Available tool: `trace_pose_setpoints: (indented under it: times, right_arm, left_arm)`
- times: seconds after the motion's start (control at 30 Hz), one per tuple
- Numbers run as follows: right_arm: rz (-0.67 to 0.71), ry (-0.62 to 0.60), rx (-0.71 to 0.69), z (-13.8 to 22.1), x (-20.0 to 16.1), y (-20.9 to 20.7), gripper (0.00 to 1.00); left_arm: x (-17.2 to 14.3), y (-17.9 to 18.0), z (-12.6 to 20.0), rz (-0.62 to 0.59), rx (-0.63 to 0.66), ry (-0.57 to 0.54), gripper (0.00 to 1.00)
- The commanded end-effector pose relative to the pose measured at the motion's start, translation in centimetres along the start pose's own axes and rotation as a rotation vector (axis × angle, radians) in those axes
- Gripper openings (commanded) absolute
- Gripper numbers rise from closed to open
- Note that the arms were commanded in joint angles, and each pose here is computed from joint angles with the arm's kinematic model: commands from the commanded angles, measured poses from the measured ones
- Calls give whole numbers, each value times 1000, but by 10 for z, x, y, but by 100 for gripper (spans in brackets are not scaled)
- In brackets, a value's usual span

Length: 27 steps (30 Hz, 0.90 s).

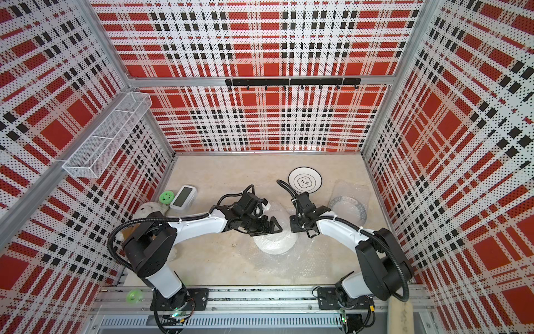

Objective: Unpack dinner plates from bubble wrap
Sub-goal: Unwrap the bubble wrap.

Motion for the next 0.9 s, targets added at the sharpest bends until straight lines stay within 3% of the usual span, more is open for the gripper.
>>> trace_pose_setpoints:
  times: [0.0, 0.5, 0.57, 0.63, 0.87]
  right_arm:
    - [-105, -118, 86, 8, 11, -10, 0]
    - [-281, -101, 63, 2, -14, -38, 1]
    - [-243, -110, 78, 4, -10, -37, 16]
    - [-183, -120, 69, 11, -2, -28, 18]
    - [-90, -130, -43, 39, 8, -25, 46]
  left_arm:
    - [-14, 40, -10, 66, 187, 67, 93]
    - [-10, 54, -9, 92, 189, 80, 93]
    - [-10, 54, -8, 94, 177, 86, 92]
    - [-10, 53, -9, 89, 168, 88, 92]
    - [-10, 49, -11, 87, 129, 102, 92]
Point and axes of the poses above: each gripper's point midway between its finger pads, its own z axis back along the fingers, its own y axis along the line the jaws close on, x = y × z, the point moved 9 cm from there along z, back along the fingers, and after that the axes turned 13 degrees about z, right-handed, at the moved point
